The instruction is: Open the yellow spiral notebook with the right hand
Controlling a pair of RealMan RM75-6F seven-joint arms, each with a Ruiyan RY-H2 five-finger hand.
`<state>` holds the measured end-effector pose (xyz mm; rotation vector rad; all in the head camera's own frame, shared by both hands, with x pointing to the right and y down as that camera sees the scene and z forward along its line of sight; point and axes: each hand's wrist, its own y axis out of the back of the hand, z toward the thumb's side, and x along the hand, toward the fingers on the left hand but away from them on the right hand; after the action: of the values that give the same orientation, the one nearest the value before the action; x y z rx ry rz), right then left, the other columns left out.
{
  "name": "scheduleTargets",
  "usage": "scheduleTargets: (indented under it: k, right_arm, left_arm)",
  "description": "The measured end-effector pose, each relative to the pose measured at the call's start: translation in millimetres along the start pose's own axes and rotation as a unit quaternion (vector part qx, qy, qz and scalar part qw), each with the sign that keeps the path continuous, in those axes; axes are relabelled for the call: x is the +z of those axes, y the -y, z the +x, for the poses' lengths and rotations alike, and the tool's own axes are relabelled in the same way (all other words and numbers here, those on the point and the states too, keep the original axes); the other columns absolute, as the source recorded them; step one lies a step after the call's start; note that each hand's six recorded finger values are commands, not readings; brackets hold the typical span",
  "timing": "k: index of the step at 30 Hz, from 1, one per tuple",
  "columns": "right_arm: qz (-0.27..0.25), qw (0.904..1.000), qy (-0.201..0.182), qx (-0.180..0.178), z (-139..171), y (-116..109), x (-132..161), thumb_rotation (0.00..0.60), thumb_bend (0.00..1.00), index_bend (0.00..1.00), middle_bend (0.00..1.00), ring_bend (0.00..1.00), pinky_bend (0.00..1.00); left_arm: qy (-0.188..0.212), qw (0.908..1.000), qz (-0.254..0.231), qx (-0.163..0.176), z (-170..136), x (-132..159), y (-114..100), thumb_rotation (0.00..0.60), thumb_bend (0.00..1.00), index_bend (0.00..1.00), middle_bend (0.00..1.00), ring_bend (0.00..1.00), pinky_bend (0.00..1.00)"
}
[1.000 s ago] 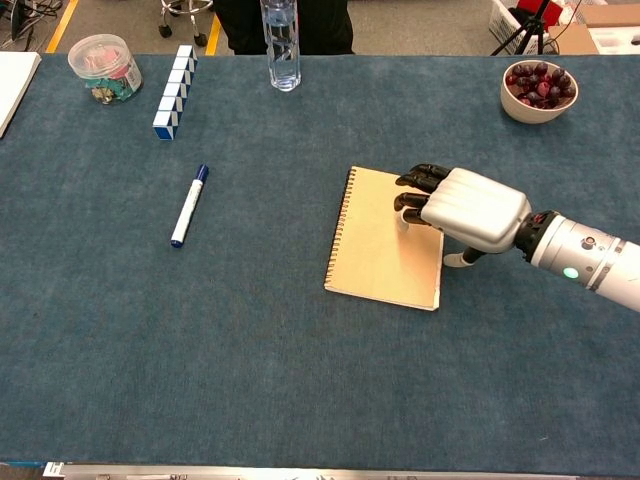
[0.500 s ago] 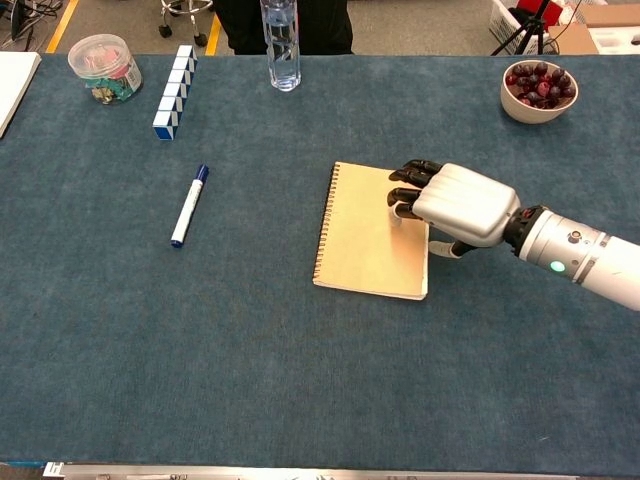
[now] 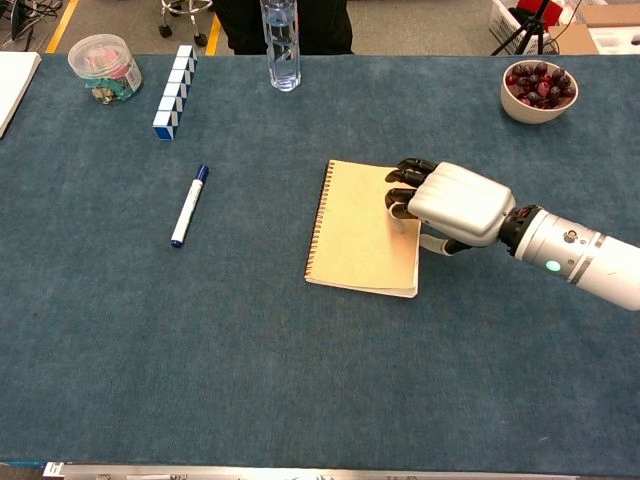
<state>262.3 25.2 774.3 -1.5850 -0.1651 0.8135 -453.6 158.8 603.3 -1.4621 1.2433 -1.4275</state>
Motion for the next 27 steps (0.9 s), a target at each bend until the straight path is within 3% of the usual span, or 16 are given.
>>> scheduleTargets:
  k: [6,13,20,27]
  right_arm:
    - [-0.012,0.9996,0.002,-0.027,-0.6,-5.6,-2.8,0.600,0.42,0.71,0.45,0.25,0.20]
    - [-0.029,0.9986,0.014,-0.041,1.6,-11.7,-10.3,0.600,0.44,0.79,0.48,0.28,0.21]
    - [-0.033,0.9986,0.022,-0.036,17.1,-23.4,-28.2,0.600,0.44,0.79,0.49,0.28,0.21]
    - [-0.021,0.9983,0.047,-0.029,51.6,-38.5,-60.2,0.600,0.44,0.79,0.49,0.28,0.21]
  left_arm:
    - [0.003,1.0000,0.000,0.002,1.1,1.7,-0.7,0.600,0.49,0.08,0.12,0.02,0.06]
    - [0.005,1.0000,0.001,0.004,2.4,2.9,-2.7,0.600,0.49,0.08,0.12,0.02,0.06]
    - [0.011,0.9999,0.000,0.007,3.3,6.7,-4.3,0.600,0.49,0.08,0.12,0.02,0.06]
    - [0.017,0.9998,-0.001,0.007,4.1,12.1,-3.9,0.600,0.49,0.08,0.12,0.02,0.06]
